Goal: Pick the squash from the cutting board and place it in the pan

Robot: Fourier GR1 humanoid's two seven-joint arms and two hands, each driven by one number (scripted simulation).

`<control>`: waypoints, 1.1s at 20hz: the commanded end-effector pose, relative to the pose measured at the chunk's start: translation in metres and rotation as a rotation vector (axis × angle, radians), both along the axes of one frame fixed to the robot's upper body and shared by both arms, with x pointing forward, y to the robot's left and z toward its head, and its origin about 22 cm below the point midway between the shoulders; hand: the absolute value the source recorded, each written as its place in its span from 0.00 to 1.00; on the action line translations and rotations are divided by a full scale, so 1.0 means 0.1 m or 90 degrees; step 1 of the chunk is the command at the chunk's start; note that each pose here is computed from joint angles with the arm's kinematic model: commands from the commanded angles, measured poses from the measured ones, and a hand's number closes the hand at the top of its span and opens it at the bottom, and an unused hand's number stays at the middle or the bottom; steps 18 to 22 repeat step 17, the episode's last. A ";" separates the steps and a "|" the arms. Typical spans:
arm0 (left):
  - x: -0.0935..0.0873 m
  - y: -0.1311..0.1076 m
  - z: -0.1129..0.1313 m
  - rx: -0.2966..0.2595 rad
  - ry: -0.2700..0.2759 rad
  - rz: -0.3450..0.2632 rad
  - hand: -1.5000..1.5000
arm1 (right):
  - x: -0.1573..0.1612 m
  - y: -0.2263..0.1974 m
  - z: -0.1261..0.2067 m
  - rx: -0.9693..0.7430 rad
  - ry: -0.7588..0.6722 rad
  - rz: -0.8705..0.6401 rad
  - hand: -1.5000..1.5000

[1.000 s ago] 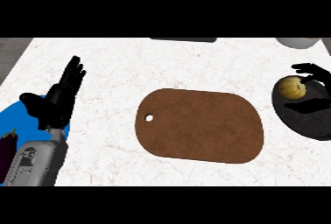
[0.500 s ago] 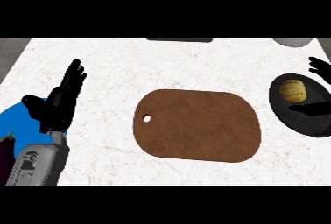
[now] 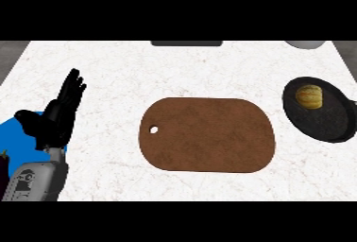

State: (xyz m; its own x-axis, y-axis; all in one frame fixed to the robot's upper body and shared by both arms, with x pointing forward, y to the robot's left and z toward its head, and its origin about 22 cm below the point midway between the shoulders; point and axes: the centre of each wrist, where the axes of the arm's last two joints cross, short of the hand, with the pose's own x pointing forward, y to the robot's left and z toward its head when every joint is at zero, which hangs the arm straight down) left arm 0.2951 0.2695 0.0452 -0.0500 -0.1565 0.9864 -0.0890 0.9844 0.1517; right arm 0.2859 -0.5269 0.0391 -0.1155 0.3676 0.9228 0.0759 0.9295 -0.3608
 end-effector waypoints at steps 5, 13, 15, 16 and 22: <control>0.01 0.08 0.16 -0.004 0.006 0.015 0.50 | -0.63 -0.56 0.25 0.092 -0.053 0.107 0.00; 0.00 0.21 0.08 -0.007 0.008 0.031 0.50 | -0.95 -0.72 0.28 0.091 -0.025 0.102 0.00; -0.10 0.06 0.05 0.004 0.004 0.023 0.50 | -0.94 -0.77 0.46 0.050 -0.015 0.107 0.00; 0.02 0.01 -0.10 0.001 -0.001 0.017 0.50 | -0.94 -0.75 0.42 0.044 -0.018 0.104 0.00; -0.02 0.09 -0.05 0.004 0.010 0.035 0.50 | -1.01 -0.73 0.30 0.053 -0.019 0.106 0.00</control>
